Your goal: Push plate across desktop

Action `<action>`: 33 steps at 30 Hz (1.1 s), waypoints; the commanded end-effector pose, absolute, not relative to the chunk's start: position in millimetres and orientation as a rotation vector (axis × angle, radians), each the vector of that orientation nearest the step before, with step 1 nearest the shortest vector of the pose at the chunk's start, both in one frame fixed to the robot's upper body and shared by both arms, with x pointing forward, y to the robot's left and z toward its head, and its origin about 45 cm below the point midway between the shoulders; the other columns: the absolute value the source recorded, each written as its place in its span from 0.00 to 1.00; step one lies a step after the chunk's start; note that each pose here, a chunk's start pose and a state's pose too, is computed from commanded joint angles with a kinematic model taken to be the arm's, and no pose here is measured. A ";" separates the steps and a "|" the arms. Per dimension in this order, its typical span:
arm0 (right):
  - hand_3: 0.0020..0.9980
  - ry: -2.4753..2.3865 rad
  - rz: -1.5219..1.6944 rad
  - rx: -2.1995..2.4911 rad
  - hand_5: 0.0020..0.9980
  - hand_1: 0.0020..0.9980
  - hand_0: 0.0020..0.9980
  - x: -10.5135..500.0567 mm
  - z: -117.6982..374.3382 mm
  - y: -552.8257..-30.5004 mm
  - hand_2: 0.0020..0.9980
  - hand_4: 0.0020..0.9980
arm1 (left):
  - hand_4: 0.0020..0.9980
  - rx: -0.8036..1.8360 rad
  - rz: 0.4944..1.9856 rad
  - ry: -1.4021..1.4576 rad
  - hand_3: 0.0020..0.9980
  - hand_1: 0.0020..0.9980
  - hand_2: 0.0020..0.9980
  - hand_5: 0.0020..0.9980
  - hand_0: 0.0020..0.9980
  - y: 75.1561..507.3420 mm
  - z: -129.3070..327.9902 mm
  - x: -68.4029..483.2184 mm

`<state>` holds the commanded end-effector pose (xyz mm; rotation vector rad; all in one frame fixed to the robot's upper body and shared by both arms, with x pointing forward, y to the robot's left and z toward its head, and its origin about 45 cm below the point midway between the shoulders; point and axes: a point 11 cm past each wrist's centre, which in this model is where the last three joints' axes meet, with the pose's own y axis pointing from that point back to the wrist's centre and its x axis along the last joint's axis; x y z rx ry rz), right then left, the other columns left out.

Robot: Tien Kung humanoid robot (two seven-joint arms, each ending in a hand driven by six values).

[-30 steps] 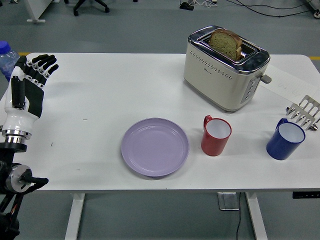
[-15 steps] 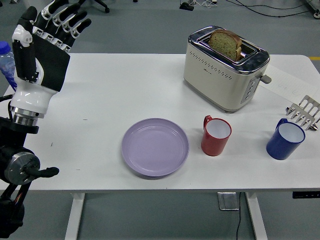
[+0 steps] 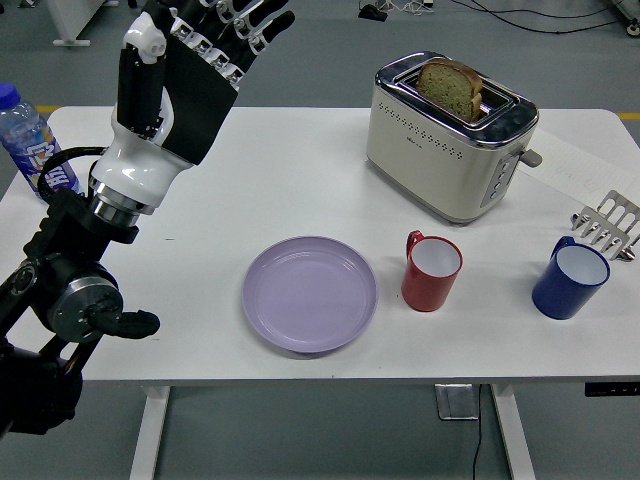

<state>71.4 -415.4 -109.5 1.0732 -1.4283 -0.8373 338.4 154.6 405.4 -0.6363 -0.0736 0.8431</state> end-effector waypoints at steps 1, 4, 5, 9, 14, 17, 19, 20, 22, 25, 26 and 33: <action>0.62 -1.429 -0.838 1.073 0.36 0.54 0.60 71.4 -109.6 -415.3 0.64 0.14 | 0.48 -0.641 0.834 -0.072 0.77 0.87 0.84 1.00 0.87 152.1 407.3 338.1; 0.62 -1.424 -0.835 1.078 0.36 0.54 0.60 72.8 -109.6 -414.6 0.64 0.14 | 0.48 -0.647 0.797 -0.077 0.77 0.88 0.85 1.00 0.87 140.4 412.9 335.9; 0.62 -1.422 -0.833 1.079 0.36 0.54 0.60 73.4 -109.5 -414.4 0.64 0.14 | 0.48 -0.645 0.788 -0.077 0.77 0.88 0.85 1.00 0.87 137.4 413.8 335.2; 0.62 -1.425 -0.823 1.092 0.36 0.54 0.60 79.6 -108.6 -413.8 0.64 0.13 | 0.49 -0.624 0.744 -0.078 0.78 0.89 0.88 1.00 0.88 121.6 414.8 331.4; 0.62 -1.430 -0.807 1.118 0.36 0.54 0.60 87.1 -108.2 -410.7 0.64 0.13 | 0.49 -0.601 0.713 -0.084 0.78 0.89 0.88 1.00 0.88 108.1 416.8 328.5; 0.62 -1.430 -0.804 1.127 0.36 0.54 0.60 88.7 -108.5 -408.6 0.64 0.14 | 0.49 -0.595 0.735 -0.100 0.79 0.92 0.91 1.00 0.89 107.2 417.3 329.6; 0.62 -1.429 -0.804 1.127 0.36 0.54 0.60 88.3 -108.7 -408.1 0.64 0.14 | 0.49 -0.586 0.762 -0.134 0.79 0.92 0.91 1.00 0.89 109.1 417.8 330.9; 0.62 -1.428 -0.805 1.127 0.36 0.54 0.60 87.7 -109.0 -407.8 0.64 0.14 | 0.49 -0.573 0.800 -0.167 0.79 0.92 0.91 1.00 0.89 112.3 418.9 333.6; 0.62 -1.426 -0.804 1.128 0.36 0.54 0.60 87.9 -108.9 -407.8 0.64 0.13 | 0.49 -0.562 0.842 -0.214 0.78 0.93 0.92 1.00 0.89 116.9 422.0 336.4; 0.62 -1.423 -0.805 1.128 0.36 0.54 0.60 87.4 -109.1 -407.4 0.64 0.13 | 0.49 -0.555 0.877 -0.251 0.78 0.93 0.92 1.00 0.89 120.6 423.9 338.3; 0.62 -1.422 -0.807 1.128 0.36 0.54 0.60 86.9 -109.4 -407.0 0.64 0.13 | 0.49 -0.559 0.888 -0.265 0.78 0.93 0.92 1.00 0.89 121.8 425.4 338.7; 0.62 -1.424 -0.805 1.132 0.36 0.54 0.60 88.2 -109.4 -406.0 0.64 0.13 | 0.49 -0.635 0.883 -0.261 0.67 0.92 0.90 1.00 0.88 132.0 427.3 336.2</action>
